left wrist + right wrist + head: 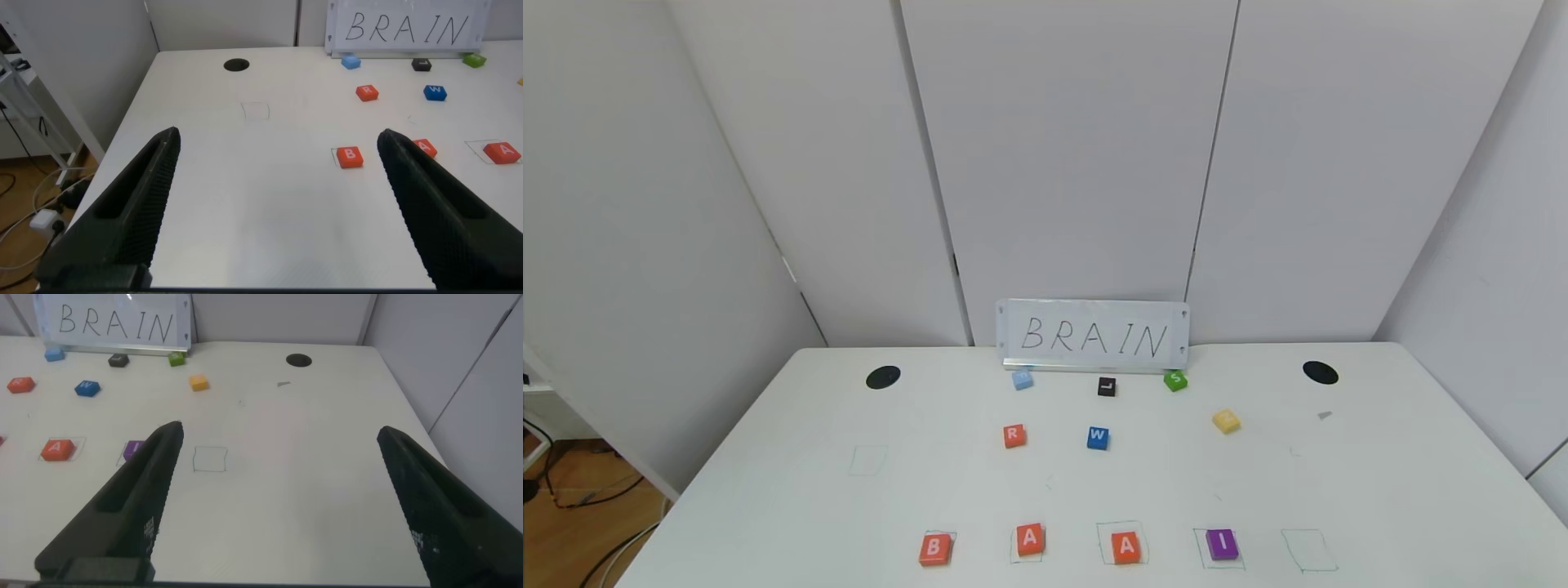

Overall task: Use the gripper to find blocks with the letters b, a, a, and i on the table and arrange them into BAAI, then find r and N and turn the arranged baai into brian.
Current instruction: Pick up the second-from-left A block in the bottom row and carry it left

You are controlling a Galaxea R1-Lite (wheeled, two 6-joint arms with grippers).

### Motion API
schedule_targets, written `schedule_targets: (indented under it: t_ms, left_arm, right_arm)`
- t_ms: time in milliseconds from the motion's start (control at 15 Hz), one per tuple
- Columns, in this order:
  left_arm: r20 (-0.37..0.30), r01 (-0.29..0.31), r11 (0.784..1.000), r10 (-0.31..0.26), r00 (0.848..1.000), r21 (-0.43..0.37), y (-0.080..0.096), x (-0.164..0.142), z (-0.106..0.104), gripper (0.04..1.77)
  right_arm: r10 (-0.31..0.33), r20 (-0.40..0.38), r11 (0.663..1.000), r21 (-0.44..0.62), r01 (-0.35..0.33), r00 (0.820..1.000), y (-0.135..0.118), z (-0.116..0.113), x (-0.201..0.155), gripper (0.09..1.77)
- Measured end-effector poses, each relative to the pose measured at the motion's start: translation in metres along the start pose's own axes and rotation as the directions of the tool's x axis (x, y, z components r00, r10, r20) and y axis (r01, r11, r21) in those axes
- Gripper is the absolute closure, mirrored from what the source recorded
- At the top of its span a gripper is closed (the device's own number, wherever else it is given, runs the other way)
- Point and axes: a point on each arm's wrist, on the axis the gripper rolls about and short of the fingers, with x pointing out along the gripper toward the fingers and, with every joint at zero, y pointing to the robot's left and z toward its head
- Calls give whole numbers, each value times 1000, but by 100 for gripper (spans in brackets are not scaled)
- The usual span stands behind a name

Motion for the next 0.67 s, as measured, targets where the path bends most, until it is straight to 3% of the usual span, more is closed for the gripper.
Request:
schedule_targets:
  t_ms: [667]
  left_arm:
    - [0,0,1000,0,1000,0,0,0,0,9]
  right_arm:
    - [0,1,1000,0,0,1000,0,0,0,15]
